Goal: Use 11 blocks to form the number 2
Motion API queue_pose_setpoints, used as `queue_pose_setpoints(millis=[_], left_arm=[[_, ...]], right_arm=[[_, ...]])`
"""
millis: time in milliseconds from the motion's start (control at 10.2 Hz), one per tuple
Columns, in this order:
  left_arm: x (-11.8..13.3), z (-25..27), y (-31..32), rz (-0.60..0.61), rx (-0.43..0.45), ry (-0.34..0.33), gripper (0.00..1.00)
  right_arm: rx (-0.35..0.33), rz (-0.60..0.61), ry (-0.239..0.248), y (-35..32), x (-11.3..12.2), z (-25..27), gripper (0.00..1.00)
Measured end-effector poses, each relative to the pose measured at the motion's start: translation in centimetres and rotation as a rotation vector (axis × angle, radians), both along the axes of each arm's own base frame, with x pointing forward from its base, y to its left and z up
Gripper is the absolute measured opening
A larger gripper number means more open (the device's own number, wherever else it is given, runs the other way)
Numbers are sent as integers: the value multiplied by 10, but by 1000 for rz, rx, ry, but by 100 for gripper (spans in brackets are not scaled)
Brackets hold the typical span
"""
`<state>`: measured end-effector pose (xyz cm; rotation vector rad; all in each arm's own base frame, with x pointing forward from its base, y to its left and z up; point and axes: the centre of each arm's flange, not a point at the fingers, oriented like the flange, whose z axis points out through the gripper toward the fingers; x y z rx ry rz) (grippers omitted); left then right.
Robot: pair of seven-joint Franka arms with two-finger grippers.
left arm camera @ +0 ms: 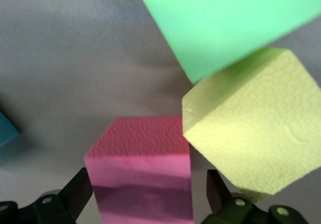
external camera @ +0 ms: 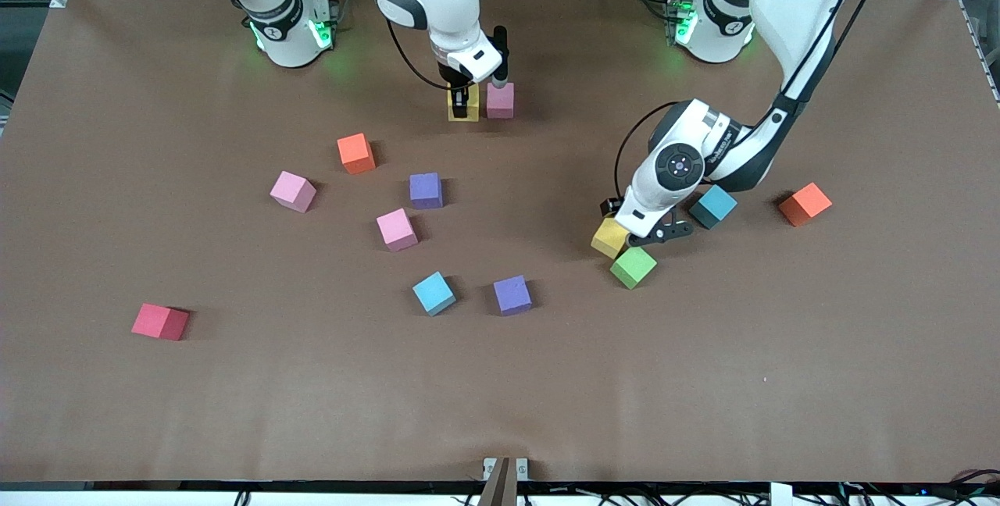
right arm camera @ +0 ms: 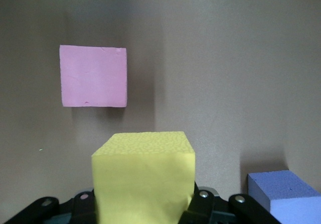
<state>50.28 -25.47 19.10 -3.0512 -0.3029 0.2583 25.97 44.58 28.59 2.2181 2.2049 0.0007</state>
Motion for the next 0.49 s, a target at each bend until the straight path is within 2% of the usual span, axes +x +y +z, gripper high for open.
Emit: queue_pose_setpoints(millis=[197, 492], left_arm=[[11, -4, 6, 0, 8, -11, 100], [11, -6, 4, 3, 9, -7, 100]], right_arm=[[43, -18, -5, -4, -3, -9, 56], [34, -21, 4, -15, -10, -23, 56]])
